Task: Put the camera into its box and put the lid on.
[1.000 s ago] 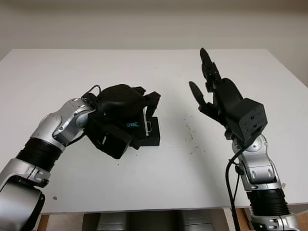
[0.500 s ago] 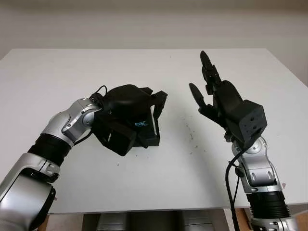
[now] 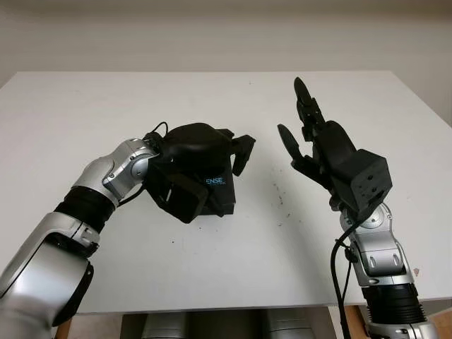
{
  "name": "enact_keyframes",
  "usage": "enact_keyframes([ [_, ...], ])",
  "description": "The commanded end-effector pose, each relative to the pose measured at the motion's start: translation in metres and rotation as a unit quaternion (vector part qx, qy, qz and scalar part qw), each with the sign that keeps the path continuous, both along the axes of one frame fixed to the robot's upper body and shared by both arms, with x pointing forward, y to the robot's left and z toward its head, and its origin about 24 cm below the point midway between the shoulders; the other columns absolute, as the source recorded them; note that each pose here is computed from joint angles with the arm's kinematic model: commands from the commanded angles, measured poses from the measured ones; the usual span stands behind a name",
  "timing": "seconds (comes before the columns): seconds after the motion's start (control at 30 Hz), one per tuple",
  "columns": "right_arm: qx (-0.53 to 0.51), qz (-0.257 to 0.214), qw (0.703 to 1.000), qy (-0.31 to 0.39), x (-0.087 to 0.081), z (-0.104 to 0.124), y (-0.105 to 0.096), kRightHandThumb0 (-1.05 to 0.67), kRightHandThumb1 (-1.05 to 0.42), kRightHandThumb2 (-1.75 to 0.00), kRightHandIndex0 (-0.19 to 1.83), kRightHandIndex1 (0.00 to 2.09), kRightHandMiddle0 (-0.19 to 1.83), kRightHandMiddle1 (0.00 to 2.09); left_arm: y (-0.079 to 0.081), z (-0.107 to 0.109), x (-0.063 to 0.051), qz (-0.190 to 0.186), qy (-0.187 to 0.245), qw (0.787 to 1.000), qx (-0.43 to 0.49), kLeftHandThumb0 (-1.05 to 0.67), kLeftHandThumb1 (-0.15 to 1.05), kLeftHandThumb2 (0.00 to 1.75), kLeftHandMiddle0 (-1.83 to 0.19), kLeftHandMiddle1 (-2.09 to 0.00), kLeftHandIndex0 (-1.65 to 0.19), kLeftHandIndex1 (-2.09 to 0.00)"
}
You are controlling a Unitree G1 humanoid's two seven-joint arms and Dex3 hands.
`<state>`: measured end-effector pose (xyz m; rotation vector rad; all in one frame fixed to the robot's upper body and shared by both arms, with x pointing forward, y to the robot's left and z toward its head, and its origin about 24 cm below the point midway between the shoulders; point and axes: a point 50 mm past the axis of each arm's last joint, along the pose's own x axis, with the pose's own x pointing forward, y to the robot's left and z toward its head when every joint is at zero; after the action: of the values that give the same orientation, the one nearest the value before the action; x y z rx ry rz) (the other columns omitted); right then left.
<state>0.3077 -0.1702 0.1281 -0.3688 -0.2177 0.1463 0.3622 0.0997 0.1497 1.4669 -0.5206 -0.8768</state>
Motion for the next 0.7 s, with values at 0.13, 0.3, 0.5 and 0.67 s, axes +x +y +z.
enact_keyframes([
  [0.13, 0.001, -0.004, 1.000, -0.004, -0.003, 0.003, 0.001, -0.79, -1.05, -0.54, -0.12, 0.06, -0.10, 0.05, -0.007, 0.011, 0.004, -0.010, -0.021, 1.000, 0.001, -0.11, 0.93, 0.05, -0.16, -2.09, -0.14, -2.09],
  [0.3, 0.005, -0.004, 1.000, 0.003, -0.004, 0.002, 0.001, -0.79, -1.05, -0.54, -0.13, 0.05, -0.11, 0.05, -0.007, 0.006, 0.003, -0.018, -0.021, 1.000, 0.004, -0.10, 0.94, 0.05, -0.18, -2.09, -0.14, -2.09],
  [0.5, 0.004, -0.004, 1.000, -0.002, -0.005, 0.001, 0.000, -0.79, -1.05, -0.53, -0.12, 0.06, -0.11, 0.06, -0.008, 0.003, 0.003, -0.022, -0.028, 0.999, 0.008, -0.08, 0.95, 0.06, -0.20, -2.09, -0.13, -2.09],
  [0.67, 0.001, 0.004, 1.000, 0.002, -0.005, 0.000, 0.000, -0.79, -1.05, -0.54, -0.13, 0.05, -0.11, 0.05, -0.008, 0.002, 0.003, -0.041, -0.087, 0.994, 0.043, -0.10, 0.97, 0.06, -0.24, -2.09, -0.15, -2.09],
])
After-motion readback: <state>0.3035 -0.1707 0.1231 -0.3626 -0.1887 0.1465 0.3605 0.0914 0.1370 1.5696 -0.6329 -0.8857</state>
